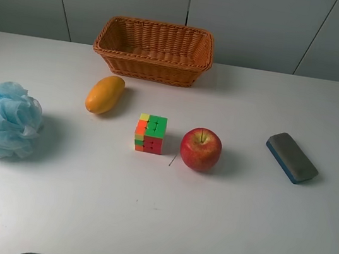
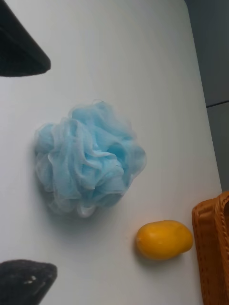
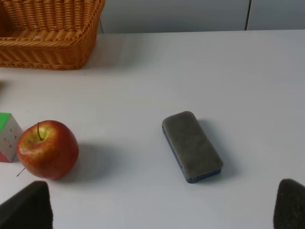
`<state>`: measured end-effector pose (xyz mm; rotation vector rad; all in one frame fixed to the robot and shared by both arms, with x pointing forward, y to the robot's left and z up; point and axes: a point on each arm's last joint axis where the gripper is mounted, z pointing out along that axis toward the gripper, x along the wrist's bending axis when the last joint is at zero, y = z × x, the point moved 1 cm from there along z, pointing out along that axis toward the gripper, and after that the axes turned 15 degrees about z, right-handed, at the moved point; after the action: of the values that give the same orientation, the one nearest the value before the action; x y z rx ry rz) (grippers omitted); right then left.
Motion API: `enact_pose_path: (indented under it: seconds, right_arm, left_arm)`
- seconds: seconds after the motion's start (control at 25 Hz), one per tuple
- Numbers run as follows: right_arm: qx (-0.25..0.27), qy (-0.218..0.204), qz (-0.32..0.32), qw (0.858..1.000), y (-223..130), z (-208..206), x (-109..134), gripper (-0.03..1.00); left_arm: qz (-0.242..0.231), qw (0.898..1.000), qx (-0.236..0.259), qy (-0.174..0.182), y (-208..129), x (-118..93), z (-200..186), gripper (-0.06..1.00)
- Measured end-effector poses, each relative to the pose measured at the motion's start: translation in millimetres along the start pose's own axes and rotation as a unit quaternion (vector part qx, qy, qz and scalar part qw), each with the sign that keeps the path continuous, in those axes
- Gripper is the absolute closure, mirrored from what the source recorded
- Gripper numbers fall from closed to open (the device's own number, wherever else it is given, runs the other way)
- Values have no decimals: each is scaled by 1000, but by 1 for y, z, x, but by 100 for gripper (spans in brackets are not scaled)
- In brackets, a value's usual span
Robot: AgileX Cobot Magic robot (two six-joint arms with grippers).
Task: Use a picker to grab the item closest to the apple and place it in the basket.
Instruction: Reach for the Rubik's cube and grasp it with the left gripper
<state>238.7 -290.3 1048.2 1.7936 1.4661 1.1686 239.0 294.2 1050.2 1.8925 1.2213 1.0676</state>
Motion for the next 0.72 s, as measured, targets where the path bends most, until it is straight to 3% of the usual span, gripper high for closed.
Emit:
enact_pose_path:
  seconds: [0.72]
  right_arm:
    - [0,0,0,1000,0,0,0,27]
  left_arm:
    - [0,1000,0,0,0,0,0,21]
